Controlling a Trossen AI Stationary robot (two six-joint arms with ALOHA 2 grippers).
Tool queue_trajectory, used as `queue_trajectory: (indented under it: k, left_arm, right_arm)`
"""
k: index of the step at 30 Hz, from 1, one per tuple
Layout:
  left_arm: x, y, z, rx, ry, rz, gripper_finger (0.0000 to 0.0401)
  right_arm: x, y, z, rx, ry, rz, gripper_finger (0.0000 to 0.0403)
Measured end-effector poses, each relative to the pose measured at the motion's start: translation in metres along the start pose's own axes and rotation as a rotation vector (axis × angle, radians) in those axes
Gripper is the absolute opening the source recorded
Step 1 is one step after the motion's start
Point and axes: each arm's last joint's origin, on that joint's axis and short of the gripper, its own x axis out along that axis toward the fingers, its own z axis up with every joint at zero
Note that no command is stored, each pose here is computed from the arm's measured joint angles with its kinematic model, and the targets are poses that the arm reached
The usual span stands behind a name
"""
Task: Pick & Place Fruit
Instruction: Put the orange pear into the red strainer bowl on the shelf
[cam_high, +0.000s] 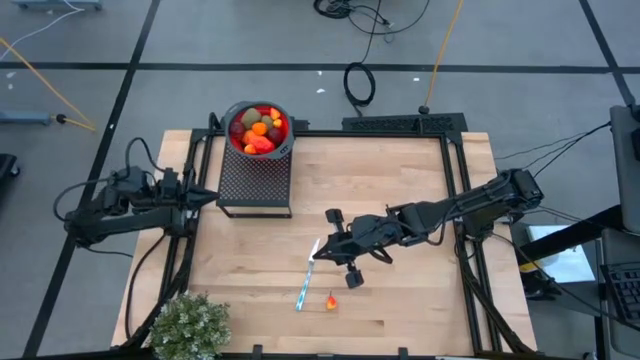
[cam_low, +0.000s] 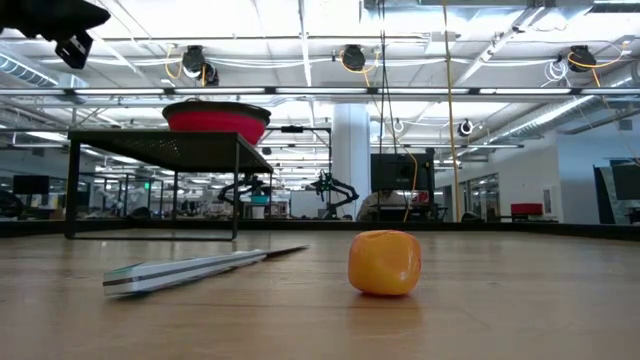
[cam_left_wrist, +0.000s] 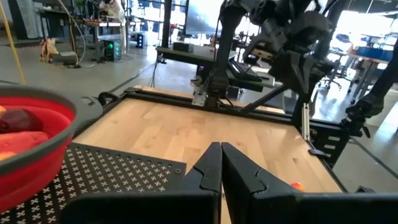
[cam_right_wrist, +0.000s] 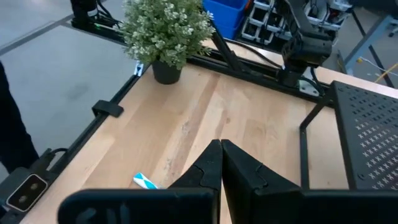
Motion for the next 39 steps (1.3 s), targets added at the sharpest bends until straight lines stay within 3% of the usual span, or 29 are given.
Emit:
queue_trajectory:
  k: [21, 39]
  left_arm:
    - [0.018, 0.002, -0.017, 0.026, -0.010, -0.117, 0.0003]
    - [0.018, 0.003, -0.015, 0.014, -0.033, -0.056, 0.0001]
  right_arm:
    - [-0.001, -0.001, -0.014, 0.076, 0.144, 0.004, 0.0000]
    - [-0.002, -0.006, -0.019, 0.079, 0.183, -0.006, 0.0000]
